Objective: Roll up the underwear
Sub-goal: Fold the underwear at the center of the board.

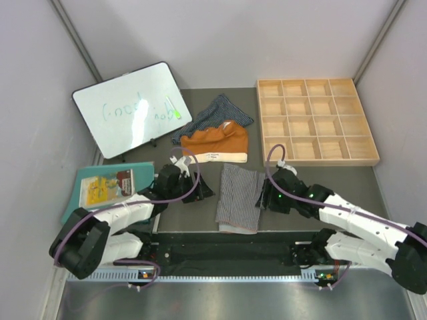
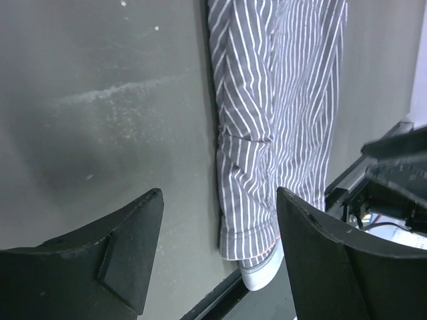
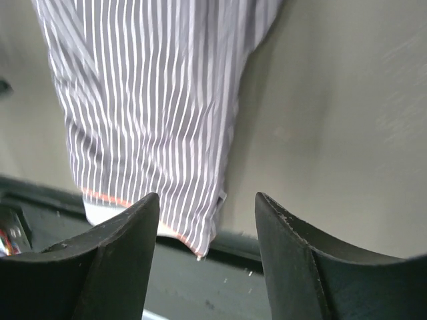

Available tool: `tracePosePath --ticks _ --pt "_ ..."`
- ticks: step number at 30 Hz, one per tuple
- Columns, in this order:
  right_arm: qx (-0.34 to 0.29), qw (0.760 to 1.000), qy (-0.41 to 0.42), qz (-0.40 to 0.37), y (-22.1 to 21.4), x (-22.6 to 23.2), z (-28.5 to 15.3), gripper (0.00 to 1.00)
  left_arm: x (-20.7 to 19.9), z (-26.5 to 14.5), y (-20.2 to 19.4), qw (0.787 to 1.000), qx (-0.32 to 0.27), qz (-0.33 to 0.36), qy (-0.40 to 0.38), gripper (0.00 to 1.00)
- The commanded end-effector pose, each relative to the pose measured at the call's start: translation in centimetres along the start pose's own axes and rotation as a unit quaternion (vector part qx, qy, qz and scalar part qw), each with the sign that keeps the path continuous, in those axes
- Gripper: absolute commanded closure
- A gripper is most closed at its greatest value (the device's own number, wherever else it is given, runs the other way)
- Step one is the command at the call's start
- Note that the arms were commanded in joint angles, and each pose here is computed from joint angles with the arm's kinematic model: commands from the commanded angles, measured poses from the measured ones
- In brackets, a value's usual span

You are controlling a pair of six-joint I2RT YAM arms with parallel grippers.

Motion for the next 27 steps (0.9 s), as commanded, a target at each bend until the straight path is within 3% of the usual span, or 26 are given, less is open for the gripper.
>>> tracePosePath --ticks 1,10,27 --pt "-0.041 0.999 0.018 -0.012 2.6 0.0 0.0 0.41 -1.2 0.7 0.3 0.999 -0.013 0.002 -0.048 0.28" --pt "-0.066 0.998 0.019 0.000 5.4 -1.0 2.7 0.43 -0.4 2.0 -1.7 1.000 0.014 -0.002 -0.028 0.31" --pt "-0.046 0.999 -0.003 0.012 6.8 -2.0 7.3 0.49 0.1 2.5 -5.3 0.998 0.060 -0.008 0.004 0.43"
Point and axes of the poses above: each gripper's point midway between its finger pads, its own z axis out along the fingers, its own x axis along the line the jaws close on, y = z × x, the point moved 7 cm from there along -z, back along the fingers, and after that the axes turned 2 degrees about -z, right-handed, at the moved point
